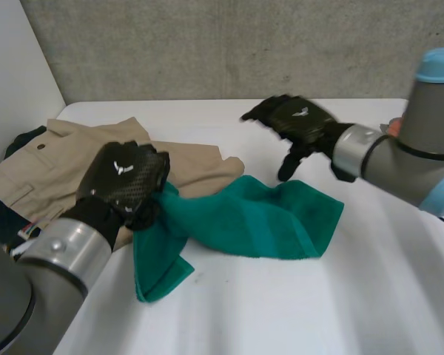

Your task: Fold the laundry.

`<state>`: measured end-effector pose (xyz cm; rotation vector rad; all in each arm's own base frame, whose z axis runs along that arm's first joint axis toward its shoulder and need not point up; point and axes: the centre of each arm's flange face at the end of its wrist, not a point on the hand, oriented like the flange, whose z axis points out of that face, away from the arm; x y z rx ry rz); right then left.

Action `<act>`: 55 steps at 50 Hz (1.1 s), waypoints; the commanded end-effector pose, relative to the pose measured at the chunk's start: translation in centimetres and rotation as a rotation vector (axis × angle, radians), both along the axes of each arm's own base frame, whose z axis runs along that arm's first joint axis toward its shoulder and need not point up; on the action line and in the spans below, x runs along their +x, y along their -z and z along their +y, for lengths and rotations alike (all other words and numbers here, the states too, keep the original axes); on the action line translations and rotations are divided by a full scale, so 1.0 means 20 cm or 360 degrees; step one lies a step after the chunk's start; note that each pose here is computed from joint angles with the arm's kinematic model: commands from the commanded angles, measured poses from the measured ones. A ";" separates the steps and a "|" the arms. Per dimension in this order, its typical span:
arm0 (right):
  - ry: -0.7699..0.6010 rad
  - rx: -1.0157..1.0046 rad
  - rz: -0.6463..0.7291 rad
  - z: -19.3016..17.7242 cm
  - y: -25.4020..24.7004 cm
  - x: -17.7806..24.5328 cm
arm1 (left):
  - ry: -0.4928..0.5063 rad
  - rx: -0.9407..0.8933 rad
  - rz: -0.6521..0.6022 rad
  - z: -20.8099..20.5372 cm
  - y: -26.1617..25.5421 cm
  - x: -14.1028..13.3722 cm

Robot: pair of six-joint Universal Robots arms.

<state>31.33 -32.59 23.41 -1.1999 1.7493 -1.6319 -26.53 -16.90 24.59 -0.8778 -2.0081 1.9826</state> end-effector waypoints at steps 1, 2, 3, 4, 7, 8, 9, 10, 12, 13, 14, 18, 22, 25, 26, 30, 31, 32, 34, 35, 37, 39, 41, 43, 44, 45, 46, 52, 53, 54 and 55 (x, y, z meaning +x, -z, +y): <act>-0.0380 -0.0048 0.0360 0.21 0.20 0.20 | 0.0044 0.0039 -0.0025 0.12 0.05 0.04; -0.0408 -0.0067 0.0403 0.23 0.23 0.22 | 0.0046 0.0039 -0.0025 0.13 0.05 0.04; -0.0429 -0.0071 0.0435 0.24 0.26 0.23 | 0.0049 0.0038 -0.0026 0.13 0.05 0.04; -0.0455 -0.0104 0.0501 0.26 0.31 0.25 | 0.0045 0.0040 -0.0037 0.15 0.06 0.05; -0.0475 -0.0153 0.0612 0.28 0.41 0.28 | 0.0022 0.0052 -0.0036 0.14 0.07 0.06; -0.0467 -0.0170 0.0633 0.28 0.43 0.28 | 0.0017 0.0058 -0.0040 0.14 0.07 0.06; -0.0451 -0.0192 0.0648 0.27 0.44 0.29 | 0.0017 0.0061 -0.0041 0.14 0.07 0.06; -0.0426 -0.0224 0.0650 0.25 0.44 0.30 | 0.0017 0.0062 -0.0047 0.14 0.08 0.06; -0.0298 -0.0359 0.0605 0.17 0.38 0.32 | -0.0001 0.0062 -0.0052 0.12 0.09 0.07; -0.0237 -0.0408 0.0567 0.13 0.35 0.33 | -0.0009 0.0049 -0.0045 0.10 0.08 0.06; -0.0171 -0.0438 0.0524 0.09 0.31 0.33 | -0.0020 0.0032 -0.0042 0.07 0.08 0.06; 0.0201 -0.0614 0.0111 -0.08 -0.02 0.28 | -0.0114 -0.0188 0.0013 -0.17 0.03 0.03; 0.0388 -0.0791 -0.0369 -0.15 -0.38 0.21 | -0.0151 -0.0581 0.0123 -0.37 -0.16 -0.04; 0.0426 -0.0926 -0.0544 -0.13 -0.56 0.12 | -0.0102 -0.0918 0.0289 -0.42 -0.39 -0.12; 0.0427 -0.0967 -0.0565 -0.10 -0.61 0.09 | -0.0062 -0.1042 0.0371 -0.42 -0.49 -0.16; 0.0424 -0.0993 -0.0513 -0.03 -0.63 0.03 | 0.0062 -0.1075 0.0452 -0.36 -0.57 -0.27; 0.0428 -0.0986 -0.0489 -0.03 -0.62 0.01 | 0.0085 -0.1038 0.0441 -0.35 -0.55 -0.29; 0.0433 -0.0976 -0.0464 -0.02 -0.60 -0.01 | 0.0108 -0.0996 0.0427 -0.33 -0.53 -0.30; 0.0458 -0.0934 -0.0389 -0.01 -0.55 -0.08 | 0.0156 -0.0828 0.0358 -0.29 -0.42 -0.33; 0.0467 -0.0916 -0.0362 -0.01 -0.52 -0.10 | 0.0166 -0.0764 0.0331 -0.28 -0.37 -0.33; 0.0479 -0.0872 -0.0313 0.01 -0.47 -0.13 | 0.0199 -0.0628 0.0277 -0.25 -0.26 -0.33; 0.0505 -0.0790 -0.0233 0.03 -0.37 -0.19 | 0.0238 -0.0420 0.0216 -0.20 -0.08 -0.32; 0.0517 -0.0720 -0.0171 0.04 -0.28 -0.23 | 0.0292 -0.0265 0.0182 -0.15 0.08 -0.34; 0.0509 -0.0613 -0.0069 0.06 -0.13 -0.28 | 0.0327 -0.0184 0.0155 -0.13 0.19 -0.35; 0.0500 -0.0572 -0.0030 0.07 -0.07 -0.29 | 0.0346 -0.0148 0.0144 -0.11 0.24 -0.36; 0.0465 -0.0492 0.0050 0.10 0.05 -0.29 | 0.0369 -0.0091 0.0122 -0.09 0.34 -0.38; 0.0453 -0.0457 0.0091 0.11 0.11 -0.30 | 0.0378 -0.0061 0.0105 -0.08 0.38 -0.38; 0.0374 -0.0301 0.0382 0.19 0.39 -0.33 | 0.0395 0.0060 0.0029 -0.02 0.55 -0.39; 0.0372 -0.0285 0.0408 0.19 0.40 -0.34 | 0.0390 0.0060 0.0032 -0.02 0.54 -0.39; 0.0371 -0.0261 0.0428 0.20 0.41 -0.35 | 0.0385 0.0053 0.0036 -0.02 0.53 -0.39; 0.0372 -0.0243 0.0437 0.20 0.41 -0.35 | 0.0378 0.0046 0.0043 -0.02 0.52 -0.38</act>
